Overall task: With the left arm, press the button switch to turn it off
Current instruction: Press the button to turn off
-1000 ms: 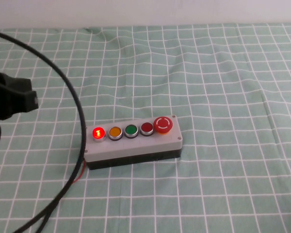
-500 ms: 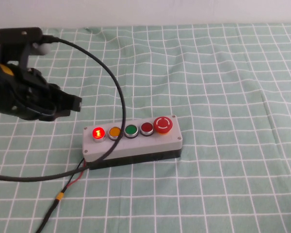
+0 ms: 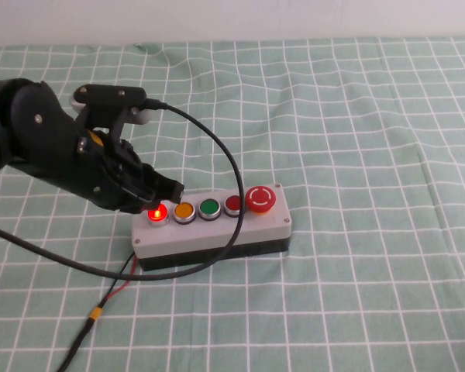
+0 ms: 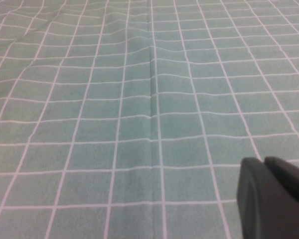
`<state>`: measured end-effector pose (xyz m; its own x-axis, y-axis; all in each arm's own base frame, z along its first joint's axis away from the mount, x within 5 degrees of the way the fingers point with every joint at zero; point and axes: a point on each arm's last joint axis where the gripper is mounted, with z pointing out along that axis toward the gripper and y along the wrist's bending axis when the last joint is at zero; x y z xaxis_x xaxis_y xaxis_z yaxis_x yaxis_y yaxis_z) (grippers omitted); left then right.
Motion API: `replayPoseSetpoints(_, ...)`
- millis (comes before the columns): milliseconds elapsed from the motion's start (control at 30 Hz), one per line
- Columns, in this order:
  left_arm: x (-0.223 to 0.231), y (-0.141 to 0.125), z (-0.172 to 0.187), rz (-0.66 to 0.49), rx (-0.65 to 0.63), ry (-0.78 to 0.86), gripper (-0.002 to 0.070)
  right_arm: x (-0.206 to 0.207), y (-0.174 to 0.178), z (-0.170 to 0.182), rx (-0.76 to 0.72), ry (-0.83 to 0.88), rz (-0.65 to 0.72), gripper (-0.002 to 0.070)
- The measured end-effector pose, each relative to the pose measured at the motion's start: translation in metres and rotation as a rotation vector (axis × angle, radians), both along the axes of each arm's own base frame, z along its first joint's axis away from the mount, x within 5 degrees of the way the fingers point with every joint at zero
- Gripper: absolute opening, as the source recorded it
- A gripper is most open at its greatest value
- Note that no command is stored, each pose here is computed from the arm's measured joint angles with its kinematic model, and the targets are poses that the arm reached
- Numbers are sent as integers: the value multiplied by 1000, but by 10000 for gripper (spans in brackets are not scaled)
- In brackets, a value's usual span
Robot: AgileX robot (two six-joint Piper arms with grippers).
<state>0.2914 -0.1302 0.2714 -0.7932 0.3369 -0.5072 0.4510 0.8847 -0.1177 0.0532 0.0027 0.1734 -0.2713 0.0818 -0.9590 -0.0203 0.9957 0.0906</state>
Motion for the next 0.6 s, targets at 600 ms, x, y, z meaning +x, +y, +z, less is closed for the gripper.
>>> replayPoseSetpoints(600,22,-6,-30,6,36,6,-2,0,0,0,0,0,0,-17)
